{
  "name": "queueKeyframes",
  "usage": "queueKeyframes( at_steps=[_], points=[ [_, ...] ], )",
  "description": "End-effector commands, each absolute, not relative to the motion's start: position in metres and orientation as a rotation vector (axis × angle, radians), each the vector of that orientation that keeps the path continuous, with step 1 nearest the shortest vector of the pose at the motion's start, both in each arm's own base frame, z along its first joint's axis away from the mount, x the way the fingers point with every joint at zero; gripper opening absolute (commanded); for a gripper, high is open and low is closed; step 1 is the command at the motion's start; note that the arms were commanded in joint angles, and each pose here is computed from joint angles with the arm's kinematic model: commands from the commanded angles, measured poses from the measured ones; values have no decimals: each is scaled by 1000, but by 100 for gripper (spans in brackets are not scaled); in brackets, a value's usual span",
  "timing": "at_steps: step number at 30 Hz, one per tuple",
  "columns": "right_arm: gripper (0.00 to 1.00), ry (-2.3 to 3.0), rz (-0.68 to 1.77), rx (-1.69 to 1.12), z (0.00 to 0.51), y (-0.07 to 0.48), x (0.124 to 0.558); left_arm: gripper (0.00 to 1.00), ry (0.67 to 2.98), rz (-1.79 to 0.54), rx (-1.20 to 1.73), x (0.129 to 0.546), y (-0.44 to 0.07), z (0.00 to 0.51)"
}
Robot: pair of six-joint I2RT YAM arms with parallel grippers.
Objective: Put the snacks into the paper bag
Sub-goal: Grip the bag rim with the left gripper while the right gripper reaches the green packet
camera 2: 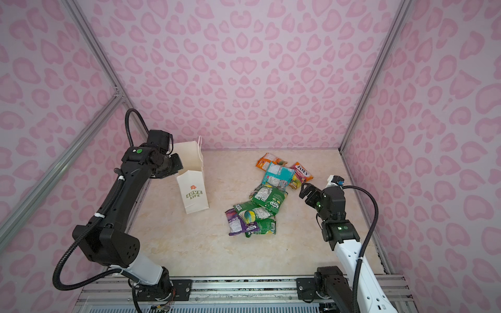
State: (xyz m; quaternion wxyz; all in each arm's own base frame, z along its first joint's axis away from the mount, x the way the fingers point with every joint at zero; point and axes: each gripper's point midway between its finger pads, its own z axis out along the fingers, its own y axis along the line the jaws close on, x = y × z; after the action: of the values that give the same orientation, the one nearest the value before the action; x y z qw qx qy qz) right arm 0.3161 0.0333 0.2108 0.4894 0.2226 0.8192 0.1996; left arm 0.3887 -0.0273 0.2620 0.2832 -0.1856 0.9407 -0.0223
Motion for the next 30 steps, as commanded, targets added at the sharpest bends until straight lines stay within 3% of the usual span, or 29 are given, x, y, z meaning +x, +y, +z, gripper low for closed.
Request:
queueKeyframes(
  at_steps=[1,14,30],
  points=[
    [100,2082,492,461,196,50,314,3,2519,-99,-379,370,-38,268],
    [100,2267,525,327,162,87,315,3,2449,-174,-273,317,-44,250],
    [92,2386,851,391,106,134,316,3,2435,-250,-262,313,-52,249]
  ],
)
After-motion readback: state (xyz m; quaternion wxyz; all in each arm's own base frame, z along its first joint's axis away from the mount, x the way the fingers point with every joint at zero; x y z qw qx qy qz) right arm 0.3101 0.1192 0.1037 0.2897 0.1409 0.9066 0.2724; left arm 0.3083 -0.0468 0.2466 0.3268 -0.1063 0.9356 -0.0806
